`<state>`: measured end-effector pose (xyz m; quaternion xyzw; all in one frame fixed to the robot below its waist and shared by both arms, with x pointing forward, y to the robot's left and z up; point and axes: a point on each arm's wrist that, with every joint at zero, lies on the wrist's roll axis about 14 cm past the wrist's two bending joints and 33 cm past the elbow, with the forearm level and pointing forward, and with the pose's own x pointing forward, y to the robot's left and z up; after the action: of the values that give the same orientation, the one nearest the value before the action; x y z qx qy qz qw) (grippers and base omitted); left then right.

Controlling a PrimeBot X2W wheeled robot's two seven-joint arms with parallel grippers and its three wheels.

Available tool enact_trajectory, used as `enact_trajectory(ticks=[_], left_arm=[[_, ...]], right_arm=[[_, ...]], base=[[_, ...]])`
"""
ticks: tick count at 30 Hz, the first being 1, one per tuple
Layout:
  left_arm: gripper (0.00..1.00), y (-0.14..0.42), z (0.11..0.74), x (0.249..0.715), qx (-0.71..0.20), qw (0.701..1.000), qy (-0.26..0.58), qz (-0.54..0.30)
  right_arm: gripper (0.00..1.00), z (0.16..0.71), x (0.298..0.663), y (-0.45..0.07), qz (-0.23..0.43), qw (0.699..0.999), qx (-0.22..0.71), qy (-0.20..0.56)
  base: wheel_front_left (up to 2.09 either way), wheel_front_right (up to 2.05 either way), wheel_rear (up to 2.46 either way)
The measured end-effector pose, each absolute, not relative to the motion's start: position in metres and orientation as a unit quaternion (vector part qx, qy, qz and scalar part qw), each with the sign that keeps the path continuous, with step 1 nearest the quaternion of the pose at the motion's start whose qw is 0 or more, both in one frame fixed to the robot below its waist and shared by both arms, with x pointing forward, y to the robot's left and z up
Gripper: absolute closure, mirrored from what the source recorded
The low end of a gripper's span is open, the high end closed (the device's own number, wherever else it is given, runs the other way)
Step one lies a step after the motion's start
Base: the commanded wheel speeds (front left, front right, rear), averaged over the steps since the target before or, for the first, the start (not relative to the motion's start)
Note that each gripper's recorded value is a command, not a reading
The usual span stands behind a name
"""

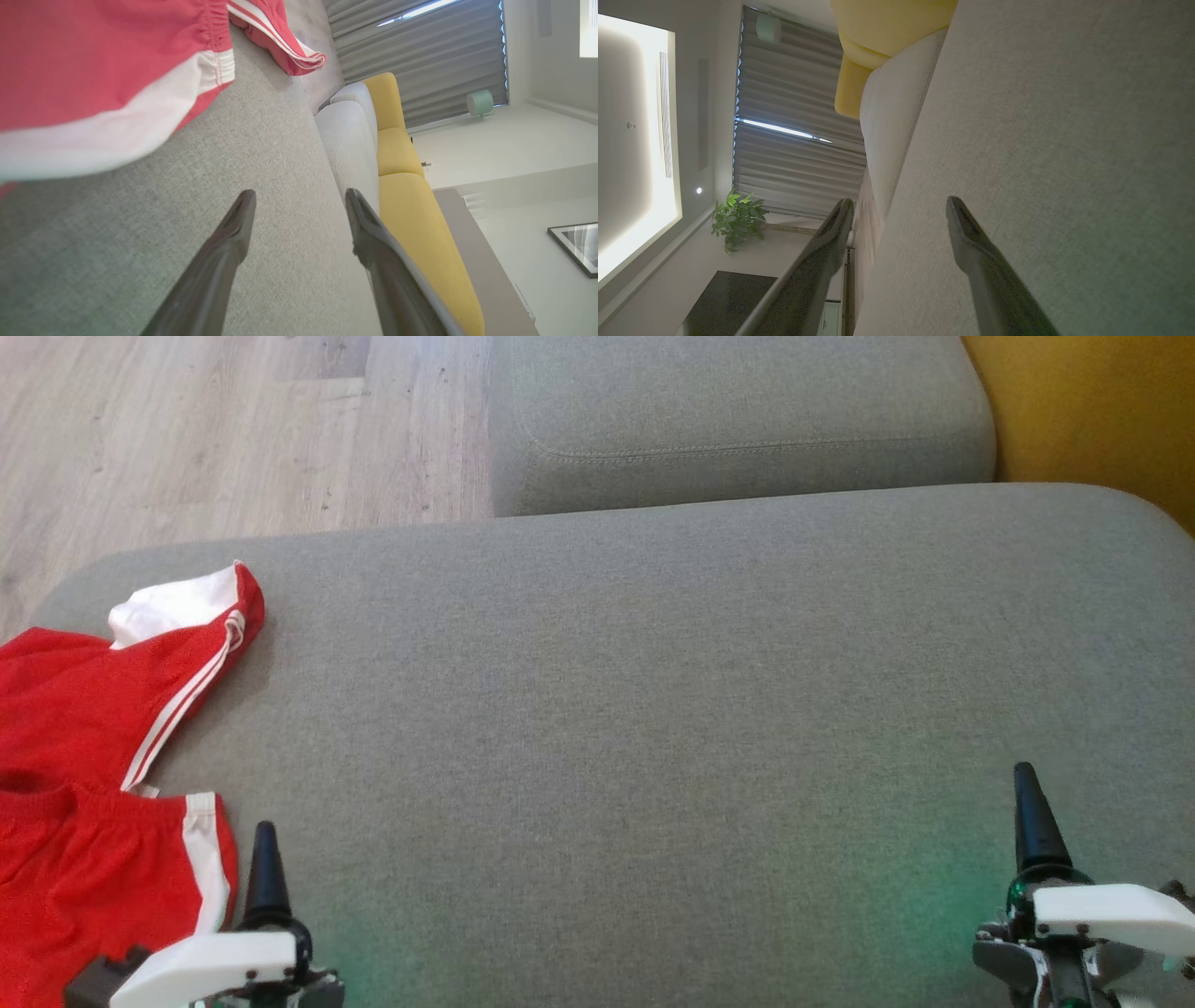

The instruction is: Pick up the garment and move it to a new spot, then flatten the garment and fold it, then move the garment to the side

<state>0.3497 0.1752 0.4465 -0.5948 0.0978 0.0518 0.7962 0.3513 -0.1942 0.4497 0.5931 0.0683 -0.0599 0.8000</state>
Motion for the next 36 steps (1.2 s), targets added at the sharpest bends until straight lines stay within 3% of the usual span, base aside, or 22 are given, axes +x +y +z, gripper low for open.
enact_trajectory(ticks=[36], left_arm=[[0.00,0.164,0.470,0.342,-0.388,0.919,0.071,0.025]], right_arm=[[0.00,0.480,0.353,-0.161,0.016,0.914,0.403,0.046]], base=[[0.00,0.00,0.00]])
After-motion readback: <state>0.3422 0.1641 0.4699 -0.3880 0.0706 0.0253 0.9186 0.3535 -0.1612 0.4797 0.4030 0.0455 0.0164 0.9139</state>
